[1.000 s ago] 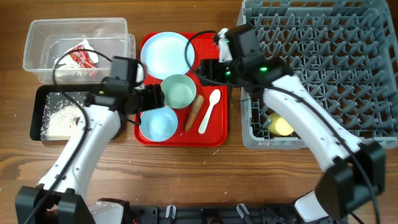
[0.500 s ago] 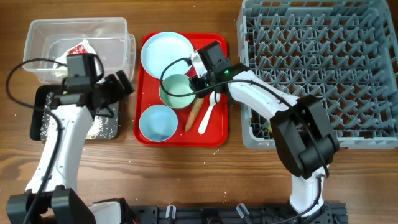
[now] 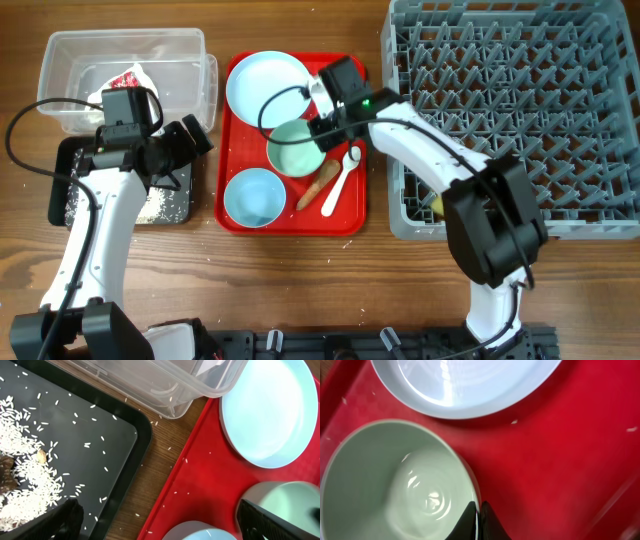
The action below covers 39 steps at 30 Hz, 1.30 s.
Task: Sort waste into correct bins and load items into the dishwasher rack
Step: 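Grasp the green bowl with the right gripper and carry it to the rack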
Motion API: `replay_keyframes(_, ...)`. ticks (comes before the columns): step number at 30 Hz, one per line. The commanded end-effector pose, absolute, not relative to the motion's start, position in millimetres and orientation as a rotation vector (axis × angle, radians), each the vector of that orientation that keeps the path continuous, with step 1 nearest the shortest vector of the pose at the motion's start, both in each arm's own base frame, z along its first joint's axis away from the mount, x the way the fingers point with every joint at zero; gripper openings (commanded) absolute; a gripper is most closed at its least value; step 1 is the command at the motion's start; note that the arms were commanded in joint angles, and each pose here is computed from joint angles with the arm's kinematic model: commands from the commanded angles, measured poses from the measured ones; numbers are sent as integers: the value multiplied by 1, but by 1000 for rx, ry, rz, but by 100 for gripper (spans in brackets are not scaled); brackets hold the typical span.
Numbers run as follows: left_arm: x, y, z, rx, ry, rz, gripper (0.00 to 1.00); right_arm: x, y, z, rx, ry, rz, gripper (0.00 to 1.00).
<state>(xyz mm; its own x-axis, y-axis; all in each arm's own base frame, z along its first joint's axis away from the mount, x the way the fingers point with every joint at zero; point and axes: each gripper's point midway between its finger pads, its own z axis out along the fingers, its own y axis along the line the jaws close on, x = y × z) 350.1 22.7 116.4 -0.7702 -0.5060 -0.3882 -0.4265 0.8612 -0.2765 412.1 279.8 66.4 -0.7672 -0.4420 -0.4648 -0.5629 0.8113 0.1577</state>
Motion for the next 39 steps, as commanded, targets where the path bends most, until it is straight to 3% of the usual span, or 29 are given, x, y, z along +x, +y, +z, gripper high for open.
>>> replay_keyframes(1,354,26,130,-696,2534,-234,100,445,270,183,-625,2362,317,4)
replay_keyframes(4,354,26,129,-696,2534,-234,100,467,220,233,-439,2249,23,4)
replay_keyframes(7,354,26,129,-696,2534,-234,100,491,123,283,-76,2071,-488,4)
replay_keyframes(11,354,26,130,-696,2534,-234,100,520,51,310,105,1906,-764,4)
replay_keyframes(15,354,26,130,-696,2534,-234,100,566,11,285,43,1836,-1016,4)
replay_keyframes(21,354,26,129,-696,2534,-234,100,608,17,219,-281,1794,-1340,4)
replay_keyframes(25,354,26,130,-696,2534,-234,100,612,10,190,-368,1838,-1416,4)
replay_keyframes(31,354,26,130,-696,2534,-234,100,601,-34,193,-237,1876,-1513,4)
replay_keyframes(39,354,26,130,-696,2534,-234,100,605,13,139,-560,2003,-1363,5)
